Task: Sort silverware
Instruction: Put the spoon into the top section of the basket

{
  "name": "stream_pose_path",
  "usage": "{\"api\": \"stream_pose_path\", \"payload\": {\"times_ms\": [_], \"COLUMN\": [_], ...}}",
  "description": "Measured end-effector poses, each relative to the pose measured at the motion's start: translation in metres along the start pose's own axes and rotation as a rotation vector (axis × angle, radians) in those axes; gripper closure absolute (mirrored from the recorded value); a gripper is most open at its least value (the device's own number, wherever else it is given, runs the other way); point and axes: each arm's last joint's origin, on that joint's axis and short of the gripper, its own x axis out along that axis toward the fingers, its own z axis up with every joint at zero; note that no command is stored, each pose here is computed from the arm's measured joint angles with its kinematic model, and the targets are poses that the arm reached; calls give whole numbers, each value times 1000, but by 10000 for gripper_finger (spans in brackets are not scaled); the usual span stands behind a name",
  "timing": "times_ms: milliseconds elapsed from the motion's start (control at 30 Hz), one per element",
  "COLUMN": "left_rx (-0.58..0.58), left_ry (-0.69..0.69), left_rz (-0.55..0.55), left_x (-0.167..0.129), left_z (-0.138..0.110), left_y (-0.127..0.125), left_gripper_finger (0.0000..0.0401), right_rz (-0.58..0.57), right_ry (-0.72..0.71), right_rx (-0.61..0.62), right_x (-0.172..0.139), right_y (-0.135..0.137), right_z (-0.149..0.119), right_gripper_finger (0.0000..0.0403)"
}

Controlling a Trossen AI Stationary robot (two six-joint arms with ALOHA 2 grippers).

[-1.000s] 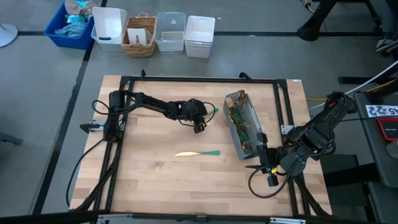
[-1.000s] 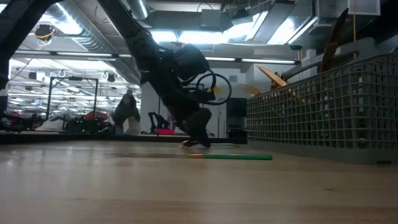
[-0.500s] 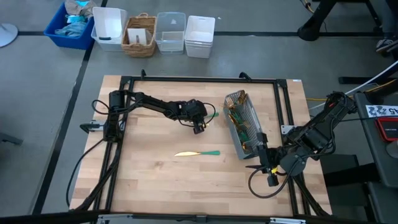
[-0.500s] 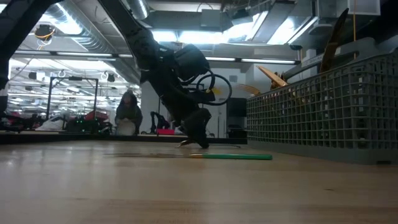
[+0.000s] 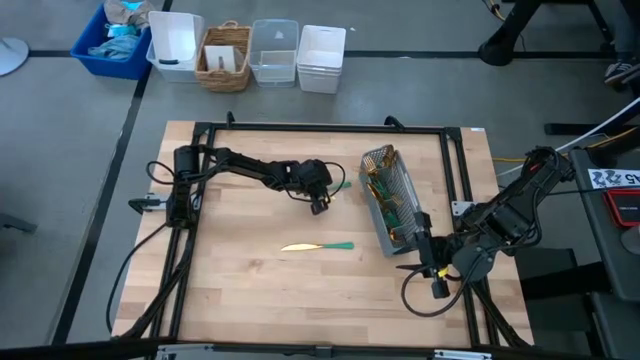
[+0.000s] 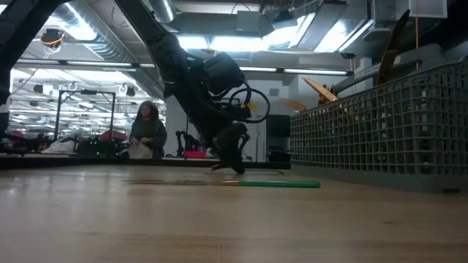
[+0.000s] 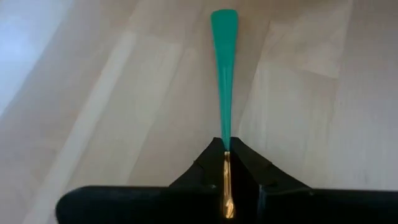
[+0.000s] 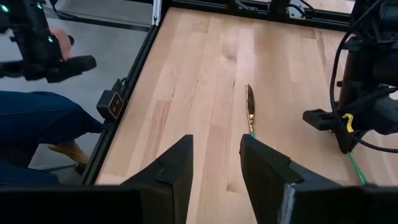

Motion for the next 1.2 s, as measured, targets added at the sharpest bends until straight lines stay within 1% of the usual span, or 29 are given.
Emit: {"api": "stream_pose_path", "payload": {"times_ms": [100,233,467,633,767,800,867,933,1000,1100,1200], "left_rx": [-26,-39,-34,-18,66,91,154,225,299,411,554], "left_ry": [-2,-38,-71,-36,-61,-77,-106,-158,-202,-258,-341], "left_rz": [-39,-79,-93,-93,-80,-65,1,105,231,404,497], "left_x": [-5,-15,-32,-58,-90,-99,-115,-132,-147,-161,-166], "left_z": [3,10,19,22,28,30,33,39,46,63,83], "left_y": [-2,-3,-4,-4,-7,-8,-10,-12,-13,-16,-19], "left_gripper_finger": [396,395,396,397,396,397,397,396,395,397,397], "right_rz": [0,2,2,1,0,-1,-7,-17,-34,-51,-51], "right_ry": [2,-1,-2,0,-7,-6,-10,-13,-16,-28,-37], "right_rx": [-1,1,2,1,2,2,2,2,0,3,7], "right_x": [-1,-2,-6,-9,-11,-12,-13,-14,-15,-18,-21], "right_y": [-1,-1,-3,-5,-6,-7,-8,-8,-10,-12,-13], "right_z": [0,0,-1,-1,-1,-1,-2,-2,-2,-2,-2], "right_gripper_finger": [271,271,271,271,271,271,271,271,271,271,271]}}
